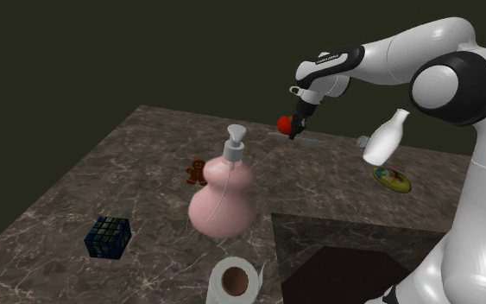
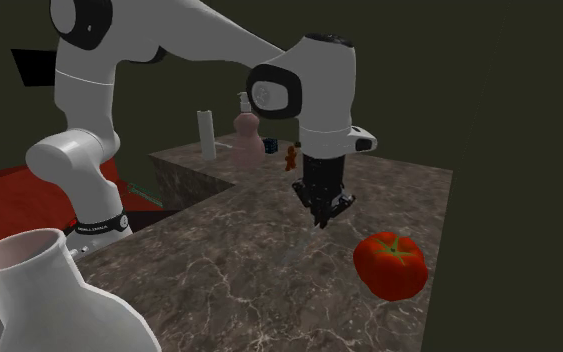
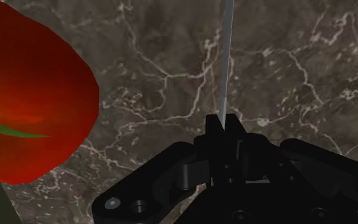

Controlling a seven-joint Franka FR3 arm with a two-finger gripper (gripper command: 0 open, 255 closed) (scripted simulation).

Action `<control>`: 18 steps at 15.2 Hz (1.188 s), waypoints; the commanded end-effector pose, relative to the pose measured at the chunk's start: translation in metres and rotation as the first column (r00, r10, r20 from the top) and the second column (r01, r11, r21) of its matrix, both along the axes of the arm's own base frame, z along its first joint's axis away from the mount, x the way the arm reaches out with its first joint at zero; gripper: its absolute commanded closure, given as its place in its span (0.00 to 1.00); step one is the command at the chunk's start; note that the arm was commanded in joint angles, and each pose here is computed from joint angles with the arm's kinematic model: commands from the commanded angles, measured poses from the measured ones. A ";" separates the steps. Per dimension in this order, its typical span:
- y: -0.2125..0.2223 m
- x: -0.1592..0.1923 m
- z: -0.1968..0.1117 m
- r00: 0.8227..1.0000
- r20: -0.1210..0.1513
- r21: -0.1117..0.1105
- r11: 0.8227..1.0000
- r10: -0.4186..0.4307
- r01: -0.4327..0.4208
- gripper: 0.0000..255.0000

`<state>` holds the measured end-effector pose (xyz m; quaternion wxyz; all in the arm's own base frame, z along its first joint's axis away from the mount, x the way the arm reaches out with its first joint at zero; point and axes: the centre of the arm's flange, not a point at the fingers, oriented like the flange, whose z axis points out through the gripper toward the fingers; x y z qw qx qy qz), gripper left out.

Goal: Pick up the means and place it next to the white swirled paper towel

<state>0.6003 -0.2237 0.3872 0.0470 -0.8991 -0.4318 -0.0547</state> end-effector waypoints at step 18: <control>0.000 0.000 0.101 1.000 0.000 0.000 1.000 0.000 0.000 1.00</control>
